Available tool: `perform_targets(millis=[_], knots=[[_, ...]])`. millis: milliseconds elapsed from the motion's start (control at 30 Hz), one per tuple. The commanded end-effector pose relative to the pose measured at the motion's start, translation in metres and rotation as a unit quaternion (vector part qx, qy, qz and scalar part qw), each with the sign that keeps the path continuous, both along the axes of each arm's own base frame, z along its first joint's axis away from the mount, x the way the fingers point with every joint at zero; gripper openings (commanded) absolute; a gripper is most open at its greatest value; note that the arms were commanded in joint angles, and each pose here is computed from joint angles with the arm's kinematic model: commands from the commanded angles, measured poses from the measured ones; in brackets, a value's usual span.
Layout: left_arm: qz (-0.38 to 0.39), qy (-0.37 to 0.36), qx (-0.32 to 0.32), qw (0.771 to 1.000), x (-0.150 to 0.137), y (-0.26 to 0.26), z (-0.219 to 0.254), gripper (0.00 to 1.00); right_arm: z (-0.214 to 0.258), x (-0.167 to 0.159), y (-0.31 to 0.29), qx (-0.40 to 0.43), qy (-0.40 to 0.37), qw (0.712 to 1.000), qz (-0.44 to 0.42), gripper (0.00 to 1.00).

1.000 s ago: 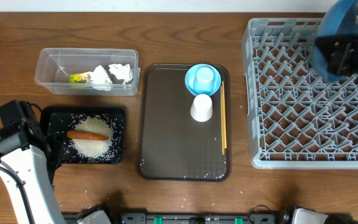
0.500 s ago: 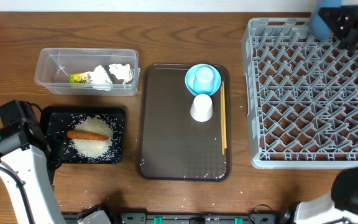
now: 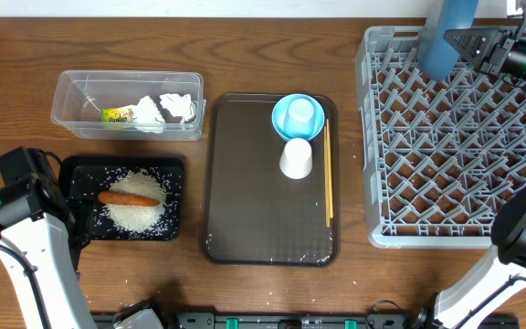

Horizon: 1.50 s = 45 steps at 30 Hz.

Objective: Sort waste into correct bins and load items into the dishwasher rack
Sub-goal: 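Lift the blue plate and carry it right over the dish rack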

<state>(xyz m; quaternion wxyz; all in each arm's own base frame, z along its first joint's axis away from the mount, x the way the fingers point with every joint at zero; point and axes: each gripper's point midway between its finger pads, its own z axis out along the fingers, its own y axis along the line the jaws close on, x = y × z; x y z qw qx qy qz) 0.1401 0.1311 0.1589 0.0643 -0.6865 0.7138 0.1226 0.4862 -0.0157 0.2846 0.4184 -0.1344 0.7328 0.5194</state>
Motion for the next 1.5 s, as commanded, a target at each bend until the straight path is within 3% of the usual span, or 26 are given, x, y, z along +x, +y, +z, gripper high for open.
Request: perform_targets(millis=[0,1033,1267,1467], knots=[[0.003,0.006,0.0,1.0,-0.002,0.001,0.0,0.98,0.006,-0.004,-0.003,0.025,0.002,1.0,0.013,0.01],[0.003,0.006,0.0,1.0,-0.002,0.001,0.0,0.98,-0.04,0.005,-0.015,0.02,0.057,0.998,-0.016,0.01],[0.003,0.006,0.0,1.0,-0.002,0.001,-0.001,0.98,-0.055,0.012,-0.032,0.006,0.112,0.992,-0.066,0.01],[0.003,0.006,0.0,1.0,-0.002,0.001,0.0,0.98,-0.052,0.006,-0.057,0.022,0.133,0.986,-0.096,0.16]])
